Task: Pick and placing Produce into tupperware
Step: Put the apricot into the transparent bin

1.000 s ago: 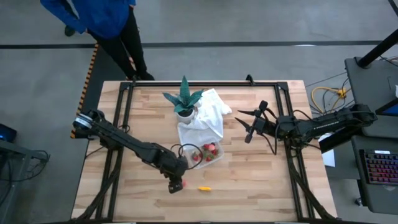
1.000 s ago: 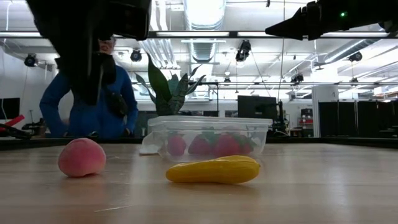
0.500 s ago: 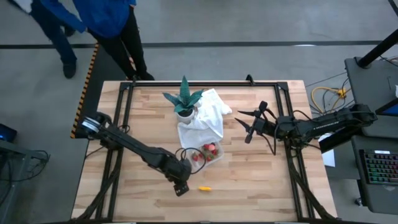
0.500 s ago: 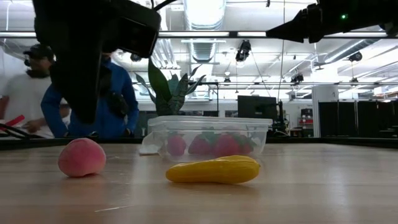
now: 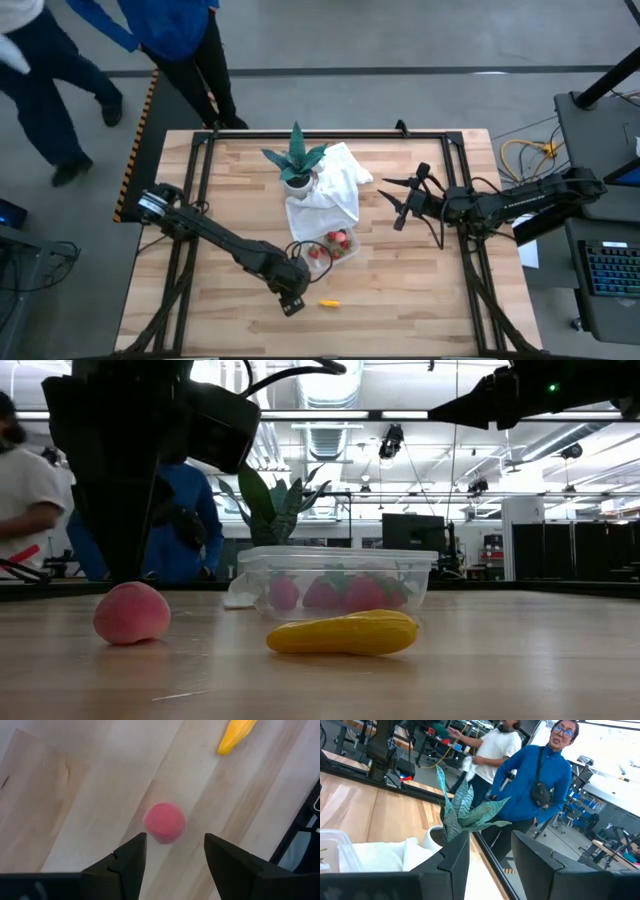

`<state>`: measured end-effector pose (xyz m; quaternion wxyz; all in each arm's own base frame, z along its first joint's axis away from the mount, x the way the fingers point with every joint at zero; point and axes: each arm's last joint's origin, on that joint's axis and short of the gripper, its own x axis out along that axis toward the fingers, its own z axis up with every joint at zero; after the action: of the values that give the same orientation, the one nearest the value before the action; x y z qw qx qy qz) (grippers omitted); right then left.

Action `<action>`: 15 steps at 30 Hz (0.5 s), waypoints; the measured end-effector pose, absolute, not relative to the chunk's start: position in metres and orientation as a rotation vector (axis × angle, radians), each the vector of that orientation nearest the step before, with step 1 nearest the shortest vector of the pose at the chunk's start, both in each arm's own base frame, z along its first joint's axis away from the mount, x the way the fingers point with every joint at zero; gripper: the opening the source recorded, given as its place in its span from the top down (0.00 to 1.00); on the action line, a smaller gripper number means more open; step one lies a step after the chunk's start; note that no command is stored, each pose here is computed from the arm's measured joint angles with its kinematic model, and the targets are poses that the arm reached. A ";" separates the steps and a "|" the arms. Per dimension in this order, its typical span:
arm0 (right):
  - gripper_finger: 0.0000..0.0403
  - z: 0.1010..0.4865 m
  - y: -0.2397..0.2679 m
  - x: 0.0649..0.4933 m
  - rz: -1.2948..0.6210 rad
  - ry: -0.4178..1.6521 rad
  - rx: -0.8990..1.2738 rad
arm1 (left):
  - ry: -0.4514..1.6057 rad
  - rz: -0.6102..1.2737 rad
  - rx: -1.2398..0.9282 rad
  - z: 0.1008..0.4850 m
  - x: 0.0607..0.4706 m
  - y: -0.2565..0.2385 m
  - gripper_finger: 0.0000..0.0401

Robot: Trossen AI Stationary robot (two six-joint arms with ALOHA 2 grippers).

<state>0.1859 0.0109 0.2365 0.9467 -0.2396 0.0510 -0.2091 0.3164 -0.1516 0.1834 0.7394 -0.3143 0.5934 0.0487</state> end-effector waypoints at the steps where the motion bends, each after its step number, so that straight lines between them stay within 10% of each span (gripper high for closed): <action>1: 0.65 0.237 0.011 0.186 -0.426 0.104 -0.487 | 1.302 0.105 -0.690 0.184 0.316 -0.152 0.54; 15: 0.65 0.237 0.011 0.186 -0.426 0.103 -0.483 | 1.315 0.108 -0.722 0.173 0.321 -0.156 0.54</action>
<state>0.1859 0.0109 0.2366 0.9473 -0.2373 0.0505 -0.2094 0.3209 -0.1564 0.1727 0.7302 -0.3280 0.5974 0.0489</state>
